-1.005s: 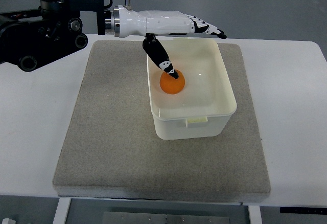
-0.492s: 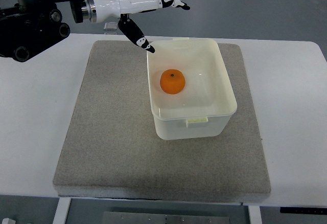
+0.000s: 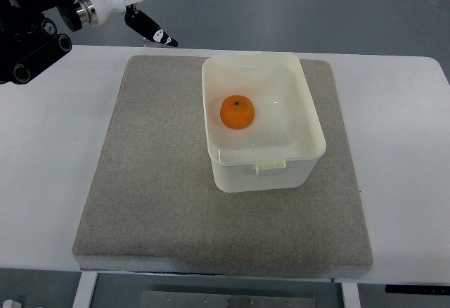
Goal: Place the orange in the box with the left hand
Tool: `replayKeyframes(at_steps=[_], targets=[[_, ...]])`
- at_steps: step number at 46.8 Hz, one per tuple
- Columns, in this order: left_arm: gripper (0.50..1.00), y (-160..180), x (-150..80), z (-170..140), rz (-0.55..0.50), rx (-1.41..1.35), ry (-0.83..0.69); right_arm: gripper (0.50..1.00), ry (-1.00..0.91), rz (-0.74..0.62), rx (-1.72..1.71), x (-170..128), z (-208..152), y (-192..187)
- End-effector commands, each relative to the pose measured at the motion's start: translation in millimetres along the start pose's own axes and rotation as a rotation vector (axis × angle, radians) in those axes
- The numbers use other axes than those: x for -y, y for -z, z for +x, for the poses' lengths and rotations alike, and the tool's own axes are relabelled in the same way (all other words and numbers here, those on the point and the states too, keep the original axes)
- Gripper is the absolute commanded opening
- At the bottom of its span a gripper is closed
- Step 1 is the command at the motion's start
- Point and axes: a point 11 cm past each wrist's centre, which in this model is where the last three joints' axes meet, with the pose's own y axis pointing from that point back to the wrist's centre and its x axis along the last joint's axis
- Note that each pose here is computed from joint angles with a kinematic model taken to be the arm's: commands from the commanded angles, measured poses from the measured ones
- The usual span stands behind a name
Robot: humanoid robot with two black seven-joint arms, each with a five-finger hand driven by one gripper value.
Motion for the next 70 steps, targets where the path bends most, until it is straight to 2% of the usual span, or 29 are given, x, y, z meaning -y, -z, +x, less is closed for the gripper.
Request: replayKeyframes(at_steps=[1,10,21,39,54,70], targets=[[0.975,12.2,-5.9,0.2,0.037,-0.044,-0.031,0.932,0.0,0.0,0.0,0.0,0.0,0.0],[0.975,30.1,-11.6,-12.4,0.094,-0.155,-0.085,0.932,0.0,0.0,0.0,0.0,0.0,0.0],[0.975,31.9,-7.0,-44.3,0.109,-0.277,-0.1,0.932,0.0,0.0,0.0,0.0,0.0,0.0],[0.977,50.2,-14.3,-56.5,0.176,-0.55,-0.262,0.932,0.0,0.002,0.0,0.0,0.0,0.2],[0.977,76.0,-31.0,-50.1,0.22,-0.912,-0.513,0.932,0.0,0.002,0.0,0.0,0.0,0.2],[0.971,90.7,-44.7,-52.4,0.177,-1.242,-0.718,0.932,0.0,0.0,0.0,0.0,0.0,0.0]])
